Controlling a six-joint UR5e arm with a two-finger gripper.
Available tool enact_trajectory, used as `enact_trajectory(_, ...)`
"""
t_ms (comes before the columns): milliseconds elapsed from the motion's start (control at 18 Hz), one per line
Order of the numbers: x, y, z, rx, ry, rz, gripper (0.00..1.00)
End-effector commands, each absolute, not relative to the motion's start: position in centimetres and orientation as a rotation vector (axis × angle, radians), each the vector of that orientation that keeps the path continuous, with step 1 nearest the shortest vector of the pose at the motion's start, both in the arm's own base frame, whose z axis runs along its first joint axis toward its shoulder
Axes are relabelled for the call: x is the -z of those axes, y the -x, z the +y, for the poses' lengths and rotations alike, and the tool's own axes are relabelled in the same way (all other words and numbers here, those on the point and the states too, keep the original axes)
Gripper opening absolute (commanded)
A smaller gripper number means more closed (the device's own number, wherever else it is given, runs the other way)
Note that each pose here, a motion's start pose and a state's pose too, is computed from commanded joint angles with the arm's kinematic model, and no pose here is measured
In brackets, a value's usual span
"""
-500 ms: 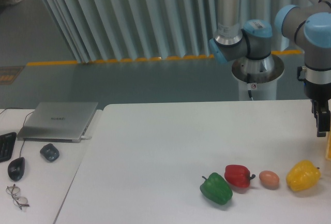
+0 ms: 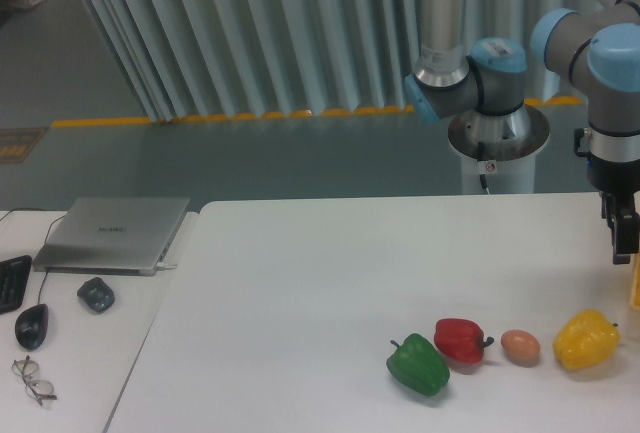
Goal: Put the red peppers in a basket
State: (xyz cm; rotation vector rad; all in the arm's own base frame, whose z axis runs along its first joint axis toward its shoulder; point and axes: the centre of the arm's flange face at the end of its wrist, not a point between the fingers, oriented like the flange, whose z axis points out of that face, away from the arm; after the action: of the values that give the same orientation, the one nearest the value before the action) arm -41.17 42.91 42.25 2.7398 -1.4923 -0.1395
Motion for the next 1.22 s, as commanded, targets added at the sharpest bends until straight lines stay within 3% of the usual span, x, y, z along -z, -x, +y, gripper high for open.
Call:
enact_trajectory(167, -40.7, 41.1, 42.2, 0.098, -2.776, -1.487, 1.00)
enact_trajectory(1222, -40.7, 40.0, 43.2, 0.101, -2.915, -1.207, 1.00)
